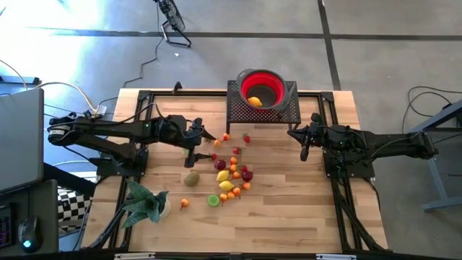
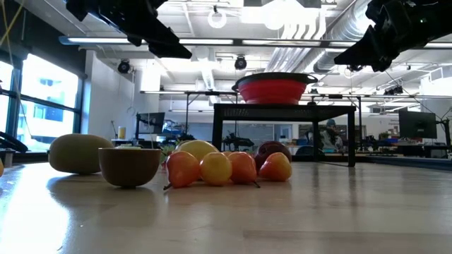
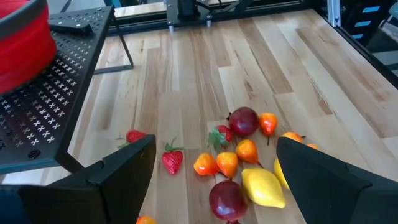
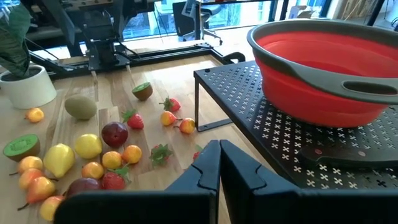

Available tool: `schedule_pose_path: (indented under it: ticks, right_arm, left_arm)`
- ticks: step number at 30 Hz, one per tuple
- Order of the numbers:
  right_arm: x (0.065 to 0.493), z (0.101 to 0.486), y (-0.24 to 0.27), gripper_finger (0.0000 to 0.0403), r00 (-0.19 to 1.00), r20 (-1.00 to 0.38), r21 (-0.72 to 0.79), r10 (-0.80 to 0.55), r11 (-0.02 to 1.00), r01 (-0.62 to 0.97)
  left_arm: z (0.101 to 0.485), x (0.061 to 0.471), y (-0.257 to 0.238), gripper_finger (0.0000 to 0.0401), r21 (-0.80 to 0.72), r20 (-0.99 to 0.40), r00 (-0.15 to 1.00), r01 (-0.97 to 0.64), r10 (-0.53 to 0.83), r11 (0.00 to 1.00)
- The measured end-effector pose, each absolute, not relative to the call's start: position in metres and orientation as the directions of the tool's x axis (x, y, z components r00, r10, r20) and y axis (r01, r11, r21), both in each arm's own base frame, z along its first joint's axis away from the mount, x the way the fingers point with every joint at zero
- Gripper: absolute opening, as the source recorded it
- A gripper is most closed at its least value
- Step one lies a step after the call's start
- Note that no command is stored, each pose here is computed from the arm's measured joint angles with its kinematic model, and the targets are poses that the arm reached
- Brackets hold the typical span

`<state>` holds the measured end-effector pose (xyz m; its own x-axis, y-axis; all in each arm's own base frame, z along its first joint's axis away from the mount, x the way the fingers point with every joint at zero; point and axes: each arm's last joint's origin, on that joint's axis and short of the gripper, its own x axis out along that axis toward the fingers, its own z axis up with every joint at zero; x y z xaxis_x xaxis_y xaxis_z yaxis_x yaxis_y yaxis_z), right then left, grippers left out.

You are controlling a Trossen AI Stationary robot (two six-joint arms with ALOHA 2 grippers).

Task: Pick & Place Fruit
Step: Put the half kiwi into the strainer on the shelf

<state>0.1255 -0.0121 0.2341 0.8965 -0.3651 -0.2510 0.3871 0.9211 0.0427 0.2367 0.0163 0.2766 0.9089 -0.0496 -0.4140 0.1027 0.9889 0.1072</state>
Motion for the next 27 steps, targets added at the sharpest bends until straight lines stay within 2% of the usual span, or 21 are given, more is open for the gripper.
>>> schedule_pose_path:
  ticks: [27]
  right_arm:
    - [0.1253,0.2336,-0.0122,0.0003,0.893,-0.255,0.026,-0.37,0.921,0.389]
  left_arm:
    - [0.2767,0.2368,0.0166,0.0329,0.11,-0.414,0.909,0.098,-0.044,0.989]
